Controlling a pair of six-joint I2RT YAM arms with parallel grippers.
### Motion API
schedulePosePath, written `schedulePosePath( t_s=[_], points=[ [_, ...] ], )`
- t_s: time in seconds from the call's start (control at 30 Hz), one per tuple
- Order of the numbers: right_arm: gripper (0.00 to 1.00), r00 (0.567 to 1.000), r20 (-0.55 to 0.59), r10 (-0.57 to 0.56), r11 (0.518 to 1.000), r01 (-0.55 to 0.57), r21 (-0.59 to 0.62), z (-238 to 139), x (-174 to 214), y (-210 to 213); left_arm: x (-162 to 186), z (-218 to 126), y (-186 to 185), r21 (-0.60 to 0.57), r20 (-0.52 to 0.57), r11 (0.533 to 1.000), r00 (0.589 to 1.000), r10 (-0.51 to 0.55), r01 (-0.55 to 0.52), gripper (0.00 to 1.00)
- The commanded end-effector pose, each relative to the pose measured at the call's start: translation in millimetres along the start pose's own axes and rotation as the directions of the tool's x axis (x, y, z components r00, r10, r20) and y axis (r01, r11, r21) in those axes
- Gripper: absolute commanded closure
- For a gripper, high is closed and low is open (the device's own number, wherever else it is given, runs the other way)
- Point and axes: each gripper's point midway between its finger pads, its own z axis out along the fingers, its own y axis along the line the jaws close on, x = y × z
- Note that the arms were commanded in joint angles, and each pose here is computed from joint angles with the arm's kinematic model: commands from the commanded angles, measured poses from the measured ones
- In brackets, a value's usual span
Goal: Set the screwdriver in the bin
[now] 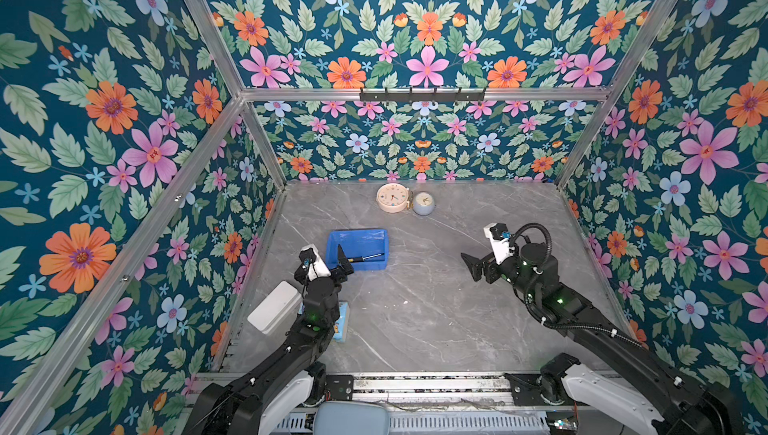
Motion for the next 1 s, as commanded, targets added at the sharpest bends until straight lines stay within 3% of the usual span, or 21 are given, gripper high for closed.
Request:
schedulePosePath(
  t_s=[0.0,0.13,0.27,0.5,0.73,0.97],
  points=[
    [0.01,0.998,0.044,0.05,0.99,-0.055,0.129,-12,4,-36,-23,-3,-3,0.013,0.116,0.989,0.983,0.142,-0.144,0.0],
    [0.01,0.994,0.048,0.103,0.962,-0.112,0.25,-27,29,-75,-6,3,-2,0.043,0.076,0.966,0.965,0.249,-0.253,0.0],
    [0.01,0.984,0.06,0.171,0.928,-0.181,0.326,-35,59,-103,13,12,6,0.08,0.027,0.957,0.96,0.278,-0.279,0.0],
    [0.01,0.974,0.075,0.214,0.886,-0.225,0.406,-32,97,-132,24,32,26,0.049,0.011,0.966,0.968,0.252,-0.252,0.0],
    [0.01,0.972,0.097,0.214,0.864,-0.234,0.446,-28,107,-155,30,60,26,0.045,-0.001,0.972,0.973,0.231,-0.231,0.0],
    [0.01,0.968,0.098,0.232,0.854,-0.251,0.456,-22,112,-167,45,66,27,0.07,-0.019,0.972,0.974,0.228,-0.226,0.0]
  ],
)
